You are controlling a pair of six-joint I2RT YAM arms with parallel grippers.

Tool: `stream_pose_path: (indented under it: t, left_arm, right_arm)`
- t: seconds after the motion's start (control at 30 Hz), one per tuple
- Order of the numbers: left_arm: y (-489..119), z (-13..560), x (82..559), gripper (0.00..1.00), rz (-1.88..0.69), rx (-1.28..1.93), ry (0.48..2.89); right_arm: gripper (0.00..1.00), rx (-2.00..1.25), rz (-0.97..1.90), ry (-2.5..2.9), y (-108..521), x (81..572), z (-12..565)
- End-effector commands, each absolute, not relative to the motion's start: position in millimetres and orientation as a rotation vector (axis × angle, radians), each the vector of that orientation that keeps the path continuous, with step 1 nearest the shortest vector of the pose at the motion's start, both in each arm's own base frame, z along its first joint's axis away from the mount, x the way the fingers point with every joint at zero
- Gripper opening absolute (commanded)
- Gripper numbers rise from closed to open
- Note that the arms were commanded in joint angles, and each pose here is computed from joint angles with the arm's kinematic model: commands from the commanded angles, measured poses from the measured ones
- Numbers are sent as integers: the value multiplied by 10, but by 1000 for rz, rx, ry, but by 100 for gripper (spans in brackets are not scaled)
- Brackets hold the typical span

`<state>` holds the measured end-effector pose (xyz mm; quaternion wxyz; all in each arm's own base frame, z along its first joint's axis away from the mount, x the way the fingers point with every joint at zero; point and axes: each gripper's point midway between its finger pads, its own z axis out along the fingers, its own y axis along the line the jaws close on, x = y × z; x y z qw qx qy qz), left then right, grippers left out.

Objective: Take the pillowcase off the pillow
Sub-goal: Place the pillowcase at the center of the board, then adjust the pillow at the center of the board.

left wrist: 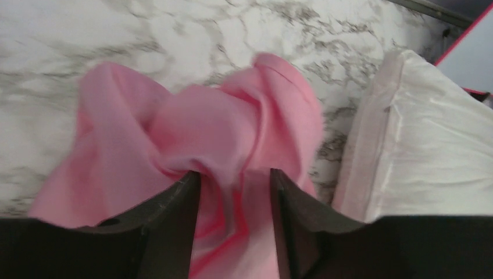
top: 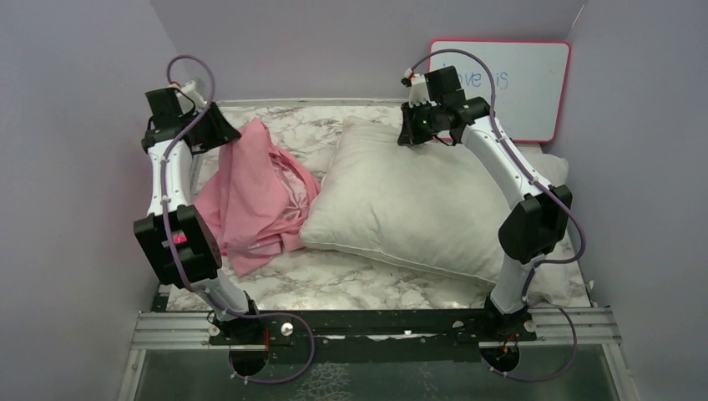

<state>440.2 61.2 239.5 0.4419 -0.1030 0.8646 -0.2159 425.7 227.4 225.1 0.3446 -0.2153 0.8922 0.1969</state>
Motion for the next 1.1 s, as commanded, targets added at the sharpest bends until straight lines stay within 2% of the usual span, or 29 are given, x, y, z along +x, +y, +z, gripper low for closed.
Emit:
stream_pose_path:
  t: [0.0, 0.1, 0.13, 0.23, 0.3, 0.33, 0.43, 0.53, 0.57, 0.73, 0.83, 0.93, 1.0, 1.07]
  left_arm:
    - [59, 2108, 4399, 64, -520, -93, 2313]
    - [178, 2194, 4388, 96, -328, -218, 2267]
    - [237, 2324, 4373, 98, -286, -255, 2220]
    - [342, 2796, 4287, 99, -209, -300, 2079]
    - [297, 3101, 4198, 99, -226, -283, 2002]
    - [251, 3176, 4176, 99, -250, -267, 1986]
    - [64, 3396, 4046, 99, -352, -219, 1938]
    - [-190, 3489, 3945, 99, -499, -138, 1916]
    - [-328, 3499, 3906, 99, -576, -91, 1910]
    - [-1131, 3239, 3776, 99, -851, 93, 1957]
    - [-1702, 2960, 3666, 99, -976, 198, 2020]
    - [-2170, 2684, 3564, 99, -1039, 293, 2086]
    - [-2396, 2523, 3509, 99, -1063, 350, 2124]
    - [-2560, 2324, 3457, 99, -1067, 393, 2172]
  right_arm:
    - [1, -621, 703, 2185, 2598, 4255, 2670]
    - [2, -648, 697, 2176, 2632, 4241, 2761]
    - [4, -638, 669, 2179, 2599, 4264, 2782]
    - [14, -625, 595, 2159, 2506, 4308, 2930]
    - [33, -617, 585, 2137, 2481, 4291, 3063]
    - [38, -603, 582, 2126, 2467, 4281, 3141]
    - [47, -568, 570, 2078, 2402, 4211, 3378]
    - [50, -484, 501, 2031, 2223, 4134, 3573]
    - [54, -419, 447, 2029, 2103, 4127, 3574]
    - [97, -10, -7, 2003, 1077, 3937, 3338]
    - [100, 190, -193, 2026, 401, 3744, 3133]
    - [100, 333, -103, 2101, 6, 3635, 2846]
    - [100, 369, 42, 2179, 46, 3572, 2566]
    - [96, 315, 282, 2326, 424, 3462, 2102]
